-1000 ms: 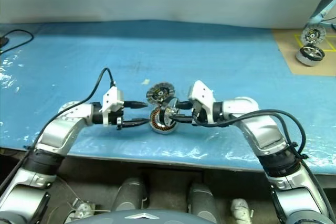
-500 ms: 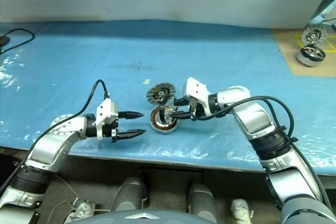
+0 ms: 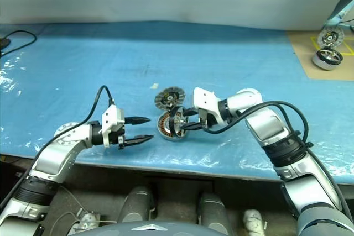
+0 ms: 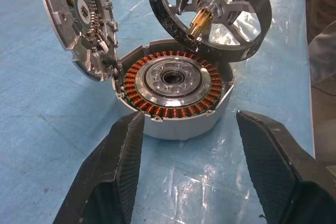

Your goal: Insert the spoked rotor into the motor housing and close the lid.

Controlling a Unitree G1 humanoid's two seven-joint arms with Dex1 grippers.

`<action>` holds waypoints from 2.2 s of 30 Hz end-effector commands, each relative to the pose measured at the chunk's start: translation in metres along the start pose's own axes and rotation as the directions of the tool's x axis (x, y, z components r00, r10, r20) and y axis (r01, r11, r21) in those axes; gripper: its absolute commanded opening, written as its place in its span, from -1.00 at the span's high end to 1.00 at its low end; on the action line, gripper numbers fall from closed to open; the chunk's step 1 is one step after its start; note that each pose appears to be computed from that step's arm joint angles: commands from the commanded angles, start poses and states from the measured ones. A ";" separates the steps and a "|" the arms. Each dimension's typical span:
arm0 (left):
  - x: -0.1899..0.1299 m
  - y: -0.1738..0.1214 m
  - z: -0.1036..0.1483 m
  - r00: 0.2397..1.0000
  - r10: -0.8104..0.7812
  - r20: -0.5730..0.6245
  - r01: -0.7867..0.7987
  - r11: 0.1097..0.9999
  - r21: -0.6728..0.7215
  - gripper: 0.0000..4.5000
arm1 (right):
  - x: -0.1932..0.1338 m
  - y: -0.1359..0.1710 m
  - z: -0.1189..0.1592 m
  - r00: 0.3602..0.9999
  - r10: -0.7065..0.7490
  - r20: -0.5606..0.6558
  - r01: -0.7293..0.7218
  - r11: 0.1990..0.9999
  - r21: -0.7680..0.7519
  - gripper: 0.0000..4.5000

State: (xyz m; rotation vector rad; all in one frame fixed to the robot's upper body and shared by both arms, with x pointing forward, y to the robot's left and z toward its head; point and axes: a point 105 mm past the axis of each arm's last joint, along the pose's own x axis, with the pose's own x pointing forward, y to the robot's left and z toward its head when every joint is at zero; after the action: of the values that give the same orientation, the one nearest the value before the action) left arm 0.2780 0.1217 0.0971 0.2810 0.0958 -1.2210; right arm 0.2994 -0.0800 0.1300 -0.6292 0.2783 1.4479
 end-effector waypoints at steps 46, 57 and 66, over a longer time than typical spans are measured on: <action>0.010 0.005 0.036 0.997 0.058 0.053 -0.060 0.998 0.023 -0.30 | 0.003 -0.019 0.028 0.984 -0.078 0.158 0.070 0.996 0.053 0.13; -0.013 0.031 0.026 0.978 0.205 0.049 -0.205 0.979 -0.001 -0.30 | 0.040 -0.021 0.010 0.982 -0.105 0.156 0.048 0.943 0.328 0.55; -0.021 0.035 0.009 0.971 0.236 0.030 -0.236 0.972 -0.011 -0.30 | 0.061 0.001 -0.041 0.999 -0.024 -0.024 0.031 0.945 0.325 0.55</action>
State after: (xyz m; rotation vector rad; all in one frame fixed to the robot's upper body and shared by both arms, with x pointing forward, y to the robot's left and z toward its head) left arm 0.3010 0.1426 0.1082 0.2333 0.0727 -1.0098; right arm 0.3177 -0.0433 0.0920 -0.3089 0.4183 1.3504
